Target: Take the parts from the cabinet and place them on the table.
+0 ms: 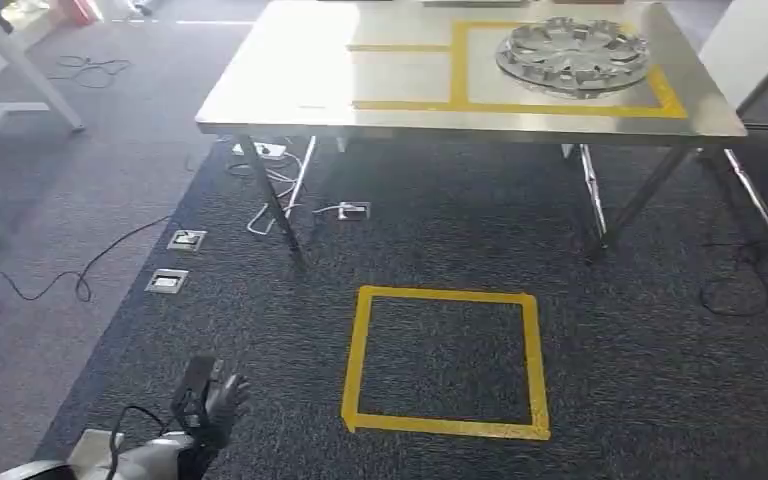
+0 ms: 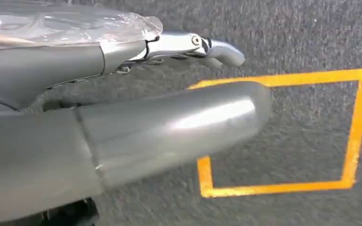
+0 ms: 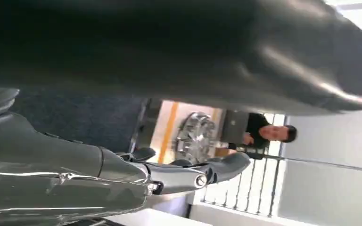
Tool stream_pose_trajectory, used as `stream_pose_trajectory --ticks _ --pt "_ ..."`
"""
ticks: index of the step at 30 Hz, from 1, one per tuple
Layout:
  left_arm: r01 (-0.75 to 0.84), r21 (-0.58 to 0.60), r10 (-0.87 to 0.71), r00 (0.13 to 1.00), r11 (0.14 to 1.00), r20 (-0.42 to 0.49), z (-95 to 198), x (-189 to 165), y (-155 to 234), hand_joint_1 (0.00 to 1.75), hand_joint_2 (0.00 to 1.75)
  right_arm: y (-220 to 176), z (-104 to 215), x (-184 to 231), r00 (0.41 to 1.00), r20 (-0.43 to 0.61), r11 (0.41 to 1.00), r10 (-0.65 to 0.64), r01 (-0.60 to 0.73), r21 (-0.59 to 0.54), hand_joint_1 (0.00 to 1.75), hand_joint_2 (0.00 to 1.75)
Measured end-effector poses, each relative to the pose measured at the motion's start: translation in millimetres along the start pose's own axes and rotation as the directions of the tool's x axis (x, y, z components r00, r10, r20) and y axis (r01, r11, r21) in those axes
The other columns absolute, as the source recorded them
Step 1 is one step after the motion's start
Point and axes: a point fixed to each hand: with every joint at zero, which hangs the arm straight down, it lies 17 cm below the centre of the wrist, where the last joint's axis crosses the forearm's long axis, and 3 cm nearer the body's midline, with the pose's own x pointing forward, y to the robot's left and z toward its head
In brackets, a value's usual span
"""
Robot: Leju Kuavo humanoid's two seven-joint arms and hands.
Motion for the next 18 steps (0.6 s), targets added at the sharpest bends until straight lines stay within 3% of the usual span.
stream_pose_trajectory --ticks 18 --pt "0.001 0.012 -0.001 1.000 1.000 -0.002 2.0 -4.9 2.0 0.00 0.00 9.2 1.4 2.0 1.000 0.003 1.000 -0.006 0.006 0.016 0.00 0.00"
